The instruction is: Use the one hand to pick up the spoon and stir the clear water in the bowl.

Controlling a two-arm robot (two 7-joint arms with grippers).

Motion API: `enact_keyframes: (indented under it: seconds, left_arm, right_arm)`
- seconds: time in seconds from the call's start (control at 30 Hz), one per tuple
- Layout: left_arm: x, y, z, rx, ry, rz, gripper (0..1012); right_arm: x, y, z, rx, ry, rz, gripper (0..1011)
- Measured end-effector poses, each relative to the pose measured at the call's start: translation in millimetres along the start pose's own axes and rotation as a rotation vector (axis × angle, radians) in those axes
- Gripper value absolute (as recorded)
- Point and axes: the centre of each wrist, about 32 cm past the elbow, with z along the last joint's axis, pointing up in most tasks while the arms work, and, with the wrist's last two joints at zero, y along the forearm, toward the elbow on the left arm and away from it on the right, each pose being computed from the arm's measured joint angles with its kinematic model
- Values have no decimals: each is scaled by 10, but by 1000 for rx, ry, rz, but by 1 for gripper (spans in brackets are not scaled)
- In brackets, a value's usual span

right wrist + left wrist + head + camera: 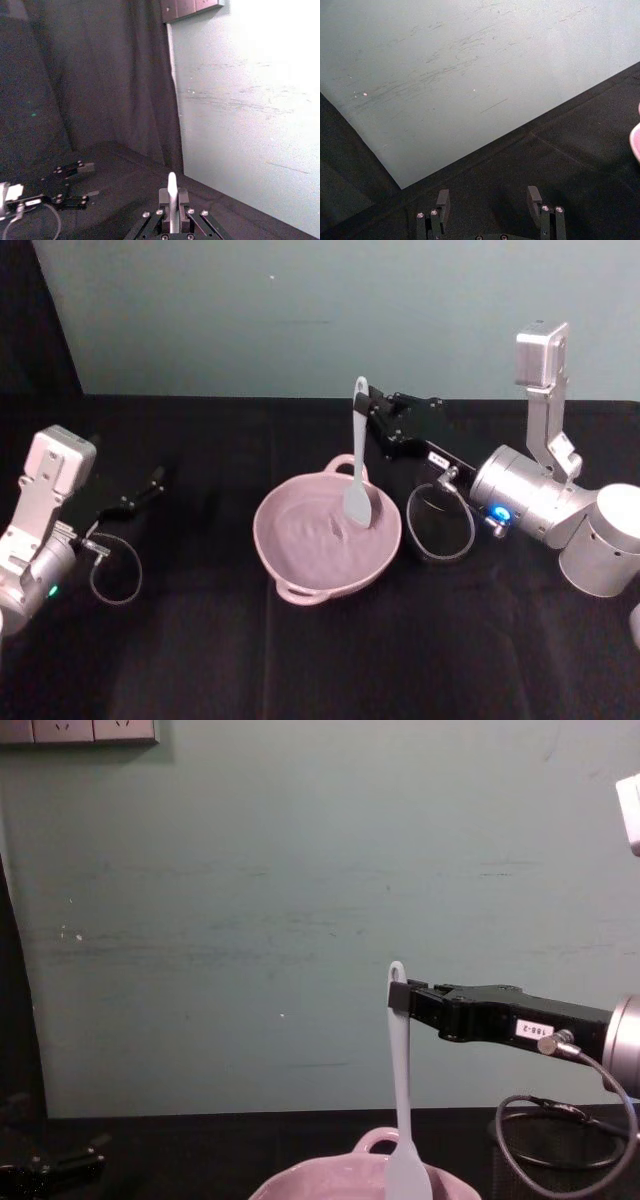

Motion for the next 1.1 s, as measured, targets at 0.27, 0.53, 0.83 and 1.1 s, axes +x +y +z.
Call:
enact_keyframes:
  seconds: [0.27, 0.53, 0.83, 1.1]
  left_arm:
    - [0, 0, 0, 0, 0, 0, 1011]
    - [0, 0, 0, 0, 0, 0, 1011]
    - [0, 0, 0, 0, 0, 0, 1011]
    - [0, 0, 0, 0, 0, 0, 1011]
  right_arm:
    - [-174, -14, 23, -16, -5, 48, 109]
    - [-337, 121, -6, -14, 2, 109, 109]
    - [-363, 344, 12, -13, -10, 151, 109]
    - [-254, 484, -12, -8, -4, 143, 109]
